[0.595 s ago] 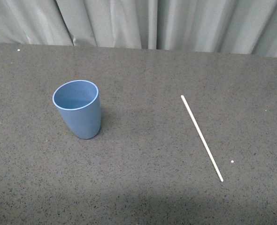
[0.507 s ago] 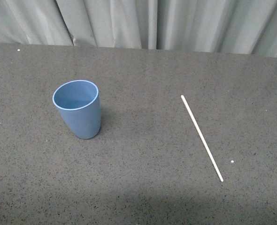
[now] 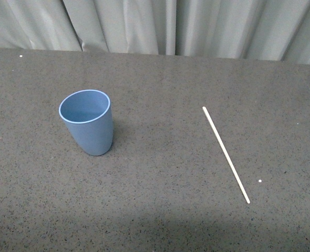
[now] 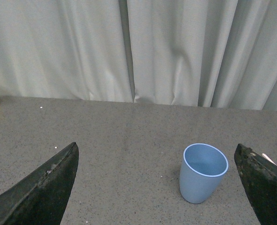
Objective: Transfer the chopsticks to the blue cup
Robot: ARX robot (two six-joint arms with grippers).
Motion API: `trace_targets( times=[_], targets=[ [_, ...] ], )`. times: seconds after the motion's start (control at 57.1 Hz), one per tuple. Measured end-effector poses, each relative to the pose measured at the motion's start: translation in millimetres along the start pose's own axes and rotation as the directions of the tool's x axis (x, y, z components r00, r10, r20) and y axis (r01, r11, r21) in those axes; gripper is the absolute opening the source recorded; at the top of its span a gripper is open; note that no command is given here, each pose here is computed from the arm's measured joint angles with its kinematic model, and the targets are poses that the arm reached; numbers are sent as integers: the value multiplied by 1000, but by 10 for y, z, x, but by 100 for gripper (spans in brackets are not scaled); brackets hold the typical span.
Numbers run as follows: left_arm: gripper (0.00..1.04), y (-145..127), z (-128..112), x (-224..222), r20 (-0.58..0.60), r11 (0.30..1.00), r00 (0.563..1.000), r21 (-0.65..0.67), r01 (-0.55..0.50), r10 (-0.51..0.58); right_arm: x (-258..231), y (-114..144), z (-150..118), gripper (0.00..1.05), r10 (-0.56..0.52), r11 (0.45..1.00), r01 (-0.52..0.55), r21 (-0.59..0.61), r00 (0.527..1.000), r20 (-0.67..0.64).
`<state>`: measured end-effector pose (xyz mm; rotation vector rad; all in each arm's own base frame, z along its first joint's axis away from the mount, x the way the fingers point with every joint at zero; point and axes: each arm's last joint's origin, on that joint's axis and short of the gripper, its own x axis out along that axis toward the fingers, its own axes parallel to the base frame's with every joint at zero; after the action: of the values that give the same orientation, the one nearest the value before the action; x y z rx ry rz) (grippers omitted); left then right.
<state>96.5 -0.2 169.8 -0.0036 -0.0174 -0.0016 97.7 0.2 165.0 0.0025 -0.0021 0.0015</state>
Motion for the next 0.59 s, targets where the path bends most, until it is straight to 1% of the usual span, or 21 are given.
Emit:
trace_targets(
  times=[0.42,0.455,0.472,0.507,0.525,0.542,0.578,0.595],
  targets=[
    [98,0,0,0,0,1000,1000,0,0,0,0,0,0,95,-1,1000,1,-1,1000,0],
    [98,0,0,0,0,1000,1000,0,0,0,6,4,-10,95,-54,998,53,-38,998,-39],
    [98,0,0,0,0,1000,1000,0,0,0,14,4,-11,95,-119,991,113,-74,990,-71],
    [98,1,0,0,0,1000,1000,0,-2,2,49,13,-28,95,-205,970,183,-162,969,-134],
    [98,1,0,0,0,1000,1000,0,-3,3,61,18,-35,95,-218,966,191,-176,964,-151],
    [98,1,0,0,0,1000,1000,0,-2,2,101,29,-56,95,-238,956,191,-224,949,-206],
    [98,0,0,0,0,1000,1000,0,-2,2,187,59,-100,95,-213,956,139,-257,934,-287],
    [98,0,0,0,0,1000,1000,0,-2,2,206,66,-108,95,-205,957,127,-260,932,-300]
  ],
)
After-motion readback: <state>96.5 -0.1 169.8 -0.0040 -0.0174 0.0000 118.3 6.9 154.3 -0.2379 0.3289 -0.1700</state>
